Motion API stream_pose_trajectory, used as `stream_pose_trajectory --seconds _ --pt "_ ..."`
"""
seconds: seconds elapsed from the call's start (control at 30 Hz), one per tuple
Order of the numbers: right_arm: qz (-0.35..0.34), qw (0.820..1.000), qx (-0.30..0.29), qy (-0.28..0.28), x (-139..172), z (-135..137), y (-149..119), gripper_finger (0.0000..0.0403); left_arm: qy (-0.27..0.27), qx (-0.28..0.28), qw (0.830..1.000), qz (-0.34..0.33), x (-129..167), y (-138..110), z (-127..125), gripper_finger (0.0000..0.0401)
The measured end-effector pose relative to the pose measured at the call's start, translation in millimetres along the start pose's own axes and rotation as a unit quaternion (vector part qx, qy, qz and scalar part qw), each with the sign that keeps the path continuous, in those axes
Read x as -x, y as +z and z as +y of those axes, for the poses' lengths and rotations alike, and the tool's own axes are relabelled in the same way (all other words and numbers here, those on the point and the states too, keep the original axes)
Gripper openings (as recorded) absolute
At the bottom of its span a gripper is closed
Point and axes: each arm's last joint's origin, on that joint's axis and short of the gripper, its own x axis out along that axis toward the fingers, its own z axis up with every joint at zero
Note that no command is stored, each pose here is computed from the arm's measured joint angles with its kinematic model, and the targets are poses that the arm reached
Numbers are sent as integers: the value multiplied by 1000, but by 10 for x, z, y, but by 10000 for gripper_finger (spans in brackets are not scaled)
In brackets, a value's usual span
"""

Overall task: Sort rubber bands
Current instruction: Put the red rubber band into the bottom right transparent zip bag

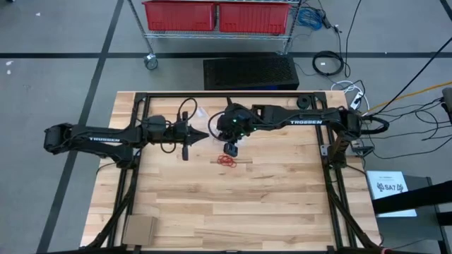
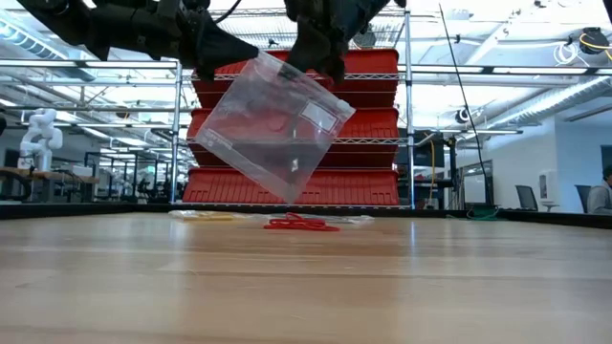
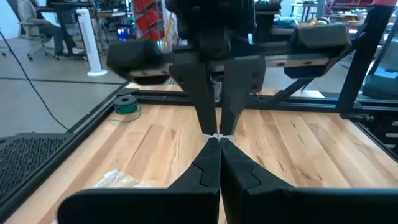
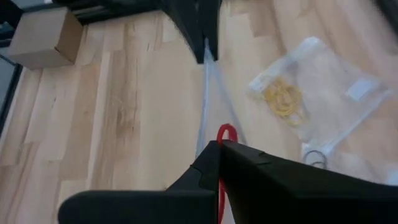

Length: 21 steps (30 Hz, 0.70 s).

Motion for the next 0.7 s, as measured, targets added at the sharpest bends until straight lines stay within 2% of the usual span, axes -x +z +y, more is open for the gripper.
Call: stream_pose_trajectory --seconds 0.2,0.43,0.57,0.7 --pt "-2 1000 -12 23 -53 -29 5 31 0 2 1000 3 -14 -14 2 0" --pt "-16 999 -11 25 70 -7 49 106 0 2 1000 2 -14 -12 2 0" --pt "0 1000 -14 21 190 13 122 141 17 1 1000 3 -14 -13 13 0" --pt "43 999 -9 9 399 48 182 150 50 -12 999 10 14 -14 65 0"
